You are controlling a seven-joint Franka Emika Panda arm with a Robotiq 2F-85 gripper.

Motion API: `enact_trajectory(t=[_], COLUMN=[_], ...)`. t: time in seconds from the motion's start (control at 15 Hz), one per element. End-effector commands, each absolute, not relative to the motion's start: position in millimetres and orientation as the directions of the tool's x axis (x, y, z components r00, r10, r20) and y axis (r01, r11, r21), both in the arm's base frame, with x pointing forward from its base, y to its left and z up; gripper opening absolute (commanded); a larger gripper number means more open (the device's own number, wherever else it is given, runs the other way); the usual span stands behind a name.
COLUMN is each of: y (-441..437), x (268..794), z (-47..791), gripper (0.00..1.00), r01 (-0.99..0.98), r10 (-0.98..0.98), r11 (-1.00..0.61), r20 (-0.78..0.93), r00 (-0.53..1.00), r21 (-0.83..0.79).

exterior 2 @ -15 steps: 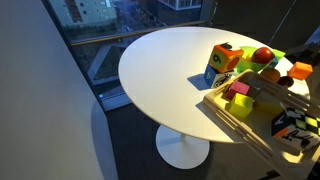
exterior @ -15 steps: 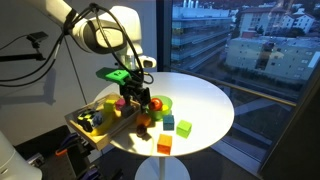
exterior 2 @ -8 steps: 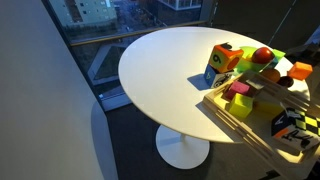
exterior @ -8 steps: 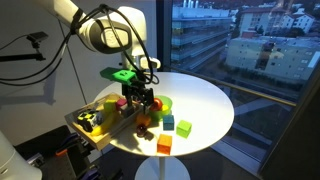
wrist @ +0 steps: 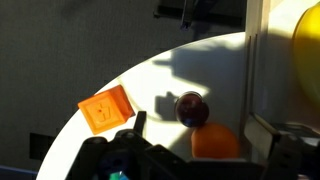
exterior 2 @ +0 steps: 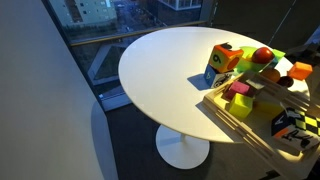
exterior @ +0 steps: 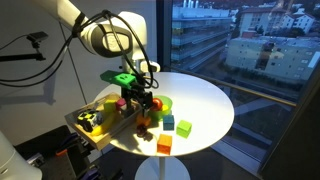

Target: Pick up the brown toy from the table and put it in the green bowl

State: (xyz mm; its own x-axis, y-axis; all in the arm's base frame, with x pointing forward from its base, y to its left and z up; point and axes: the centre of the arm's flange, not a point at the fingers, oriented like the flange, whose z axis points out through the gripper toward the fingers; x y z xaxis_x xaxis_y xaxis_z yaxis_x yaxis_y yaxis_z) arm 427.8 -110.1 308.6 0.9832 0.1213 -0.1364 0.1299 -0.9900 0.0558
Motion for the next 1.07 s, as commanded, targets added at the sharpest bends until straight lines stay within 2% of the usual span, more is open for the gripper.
enact_trajectory(t=[0.0, 1.0], y=[-113.7, -111.1], x=[433.0, 443.6], z=[292.4, 226.4], gripper=[1.00, 1.00], r01=[0.156, 0.335], r10=[0.149, 0.336], r11=[-0.986, -0.942], r20=[-0.125, -0.097], r00=[0.981, 0.937], r21=[0.051, -0.019])
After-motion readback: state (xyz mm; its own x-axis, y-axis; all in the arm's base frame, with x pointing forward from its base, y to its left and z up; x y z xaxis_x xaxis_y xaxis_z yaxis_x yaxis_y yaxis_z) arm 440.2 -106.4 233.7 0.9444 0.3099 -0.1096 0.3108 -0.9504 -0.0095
